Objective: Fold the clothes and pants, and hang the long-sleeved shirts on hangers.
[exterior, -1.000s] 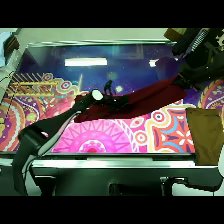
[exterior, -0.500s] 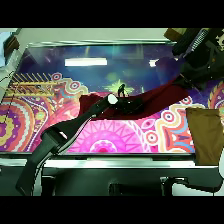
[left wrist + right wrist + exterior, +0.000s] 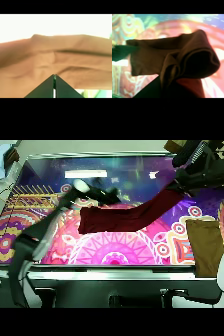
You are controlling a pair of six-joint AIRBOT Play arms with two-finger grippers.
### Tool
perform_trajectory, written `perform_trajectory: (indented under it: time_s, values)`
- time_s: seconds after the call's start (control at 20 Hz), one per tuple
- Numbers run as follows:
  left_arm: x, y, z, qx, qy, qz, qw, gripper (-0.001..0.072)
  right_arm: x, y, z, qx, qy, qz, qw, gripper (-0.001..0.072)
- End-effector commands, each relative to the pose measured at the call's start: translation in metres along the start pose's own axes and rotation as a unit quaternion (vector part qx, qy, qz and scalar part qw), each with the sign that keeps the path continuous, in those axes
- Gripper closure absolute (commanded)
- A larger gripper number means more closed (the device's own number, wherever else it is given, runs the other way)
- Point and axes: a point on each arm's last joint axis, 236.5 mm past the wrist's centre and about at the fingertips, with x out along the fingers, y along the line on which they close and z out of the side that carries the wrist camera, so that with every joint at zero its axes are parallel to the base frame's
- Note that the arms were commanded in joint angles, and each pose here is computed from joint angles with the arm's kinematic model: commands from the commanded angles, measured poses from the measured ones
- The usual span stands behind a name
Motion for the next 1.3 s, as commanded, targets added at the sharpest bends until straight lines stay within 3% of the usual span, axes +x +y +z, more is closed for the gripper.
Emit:
perform_trajectory:
  time_s: [0.0, 0.2, 0.45, 0.7, 1.1, 1.15, 1.25]
  values:
    - [-0.155, 0.037, 0.059, 0.010, -0.090, 0.065, 0.994, 0.0694, 0.035, 0.063, -0.007, -0.016, -0.008, 0.051, 0.999, 0.0680]
    - [-0.301, 0.067, 0.076, -0.024, -0.178, 0.097, 0.979, 0.0694, 0.110, 0.134, -0.057, -0.043, 0.040, 0.089, 0.994, 0.0681]
    - [-0.395, 0.095, 0.073, -0.056, -0.247, 0.125, 0.959, 0.0693, 0.201, 0.166, -0.111, -0.051, 0.085, 0.098, 0.990, 0.0681]
    - [-0.405, 0.105, 0.069, -0.052, -0.245, 0.136, 0.959, 0.0693, 0.259, 0.158, -0.133, -0.031, 0.097, 0.087, 0.991, 0.0680]
    - [-0.402, 0.110, 0.067, -0.050, -0.239, 0.139, 0.960, 0.0693, 0.283, 0.146, -0.135, -0.008, 0.097, 0.079, 0.992, 0.0679]
    - [-0.401, 0.111, 0.067, -0.052, -0.237, 0.139, 0.960, 0.0693, 0.284, 0.147, -0.132, -0.005, 0.091, 0.082, 0.992, 0.0669]
    - [-0.401, 0.111, 0.066, -0.052, -0.236, 0.139, 0.960, 0.0693, 0.286, 0.150, -0.128, 0.011, 0.081, 0.086, 0.993, 0.0555]
